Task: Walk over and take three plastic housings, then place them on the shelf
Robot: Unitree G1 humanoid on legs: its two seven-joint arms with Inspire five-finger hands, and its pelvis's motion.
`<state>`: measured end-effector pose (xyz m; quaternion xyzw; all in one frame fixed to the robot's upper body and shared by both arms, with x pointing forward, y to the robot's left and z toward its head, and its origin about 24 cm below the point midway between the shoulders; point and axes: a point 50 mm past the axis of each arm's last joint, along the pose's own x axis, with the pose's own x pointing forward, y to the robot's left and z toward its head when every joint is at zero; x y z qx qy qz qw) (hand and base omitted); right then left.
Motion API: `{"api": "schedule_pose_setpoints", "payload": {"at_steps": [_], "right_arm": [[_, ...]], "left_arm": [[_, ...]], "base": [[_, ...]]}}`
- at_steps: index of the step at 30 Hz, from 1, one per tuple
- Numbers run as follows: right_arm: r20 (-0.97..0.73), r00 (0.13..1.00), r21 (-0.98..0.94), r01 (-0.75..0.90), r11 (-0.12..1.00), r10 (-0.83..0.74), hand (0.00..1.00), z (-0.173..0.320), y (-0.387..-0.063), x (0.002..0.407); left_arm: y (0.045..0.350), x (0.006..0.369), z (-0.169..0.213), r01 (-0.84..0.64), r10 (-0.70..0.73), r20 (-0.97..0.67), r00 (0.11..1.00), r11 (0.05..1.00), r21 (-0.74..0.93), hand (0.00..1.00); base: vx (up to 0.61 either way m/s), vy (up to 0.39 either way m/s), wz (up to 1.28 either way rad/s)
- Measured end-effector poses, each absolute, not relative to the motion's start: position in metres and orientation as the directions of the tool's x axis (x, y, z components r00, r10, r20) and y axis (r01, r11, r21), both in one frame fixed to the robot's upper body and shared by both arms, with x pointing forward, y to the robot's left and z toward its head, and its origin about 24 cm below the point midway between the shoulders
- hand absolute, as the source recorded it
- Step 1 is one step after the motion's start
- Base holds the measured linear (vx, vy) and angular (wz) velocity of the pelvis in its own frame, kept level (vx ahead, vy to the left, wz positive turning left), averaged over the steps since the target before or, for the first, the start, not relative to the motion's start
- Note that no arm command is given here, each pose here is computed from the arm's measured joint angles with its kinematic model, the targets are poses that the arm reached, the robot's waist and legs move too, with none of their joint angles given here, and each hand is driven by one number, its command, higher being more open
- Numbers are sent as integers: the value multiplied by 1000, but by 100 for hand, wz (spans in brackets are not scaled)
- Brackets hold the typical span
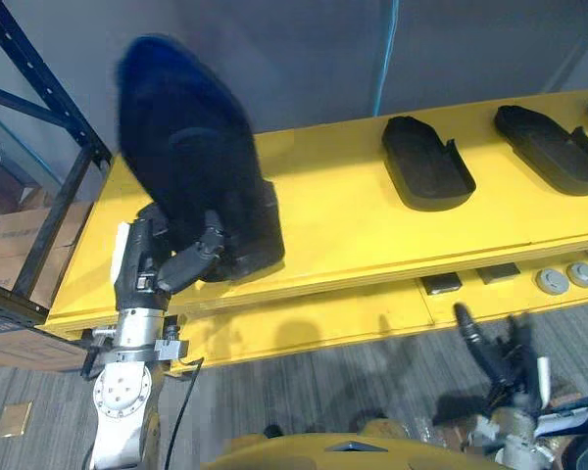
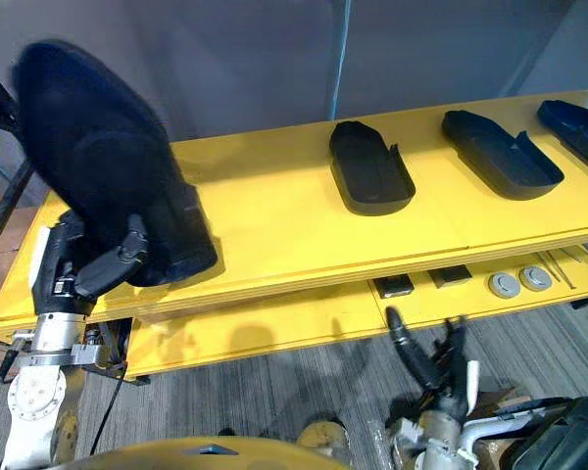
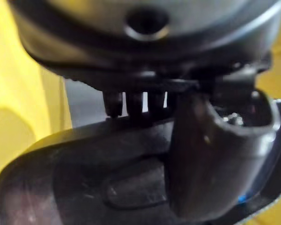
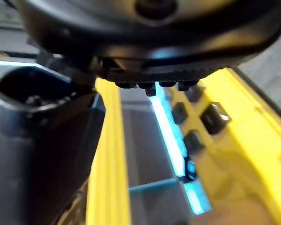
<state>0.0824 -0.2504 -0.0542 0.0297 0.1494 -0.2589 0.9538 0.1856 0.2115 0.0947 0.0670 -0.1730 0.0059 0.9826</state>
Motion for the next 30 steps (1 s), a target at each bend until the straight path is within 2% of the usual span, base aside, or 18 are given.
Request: {"api": "schedule_pose_setpoints", "payload": {"at_steps": [2,5,9,13,16,22,30], "right_arm": [[-440,803,-40,430,902,-402,100,-77,-243,70],[-642,720,-25,325,945,-264,100,-109,-233,45],[-803,591,51,206,977,-83,100,-133,-224,21],[-844,536,89,195,977,-30,100,-142,-225,21],[-852,523,87,199,976,-31,100,-144,-230,23],[-869,495,100,217,971,-21,100,-148,-227,19],[-856,515,107,256,961,-42,100,-147,-227,29]], "left_arm": [[207,198,99,51,-99,309,946,986,160,0],[197,225,106,170,-203,280,938,976,137,0],[205,274,101,178,-192,162,968,979,98,0],[231,312,95,113,-117,35,993,990,87,0],[244,323,91,87,-80,-53,995,988,128,0],[256,328,81,44,-34,-152,988,997,62,0],[258,334,79,8,-32,-221,975,994,-110,0]], "base": [[0,0,0],[0,0,0],[-13,9,-6],[-51,1,-19],[-34,9,-16],[-5,13,-7],[-1,4,-1]]}}
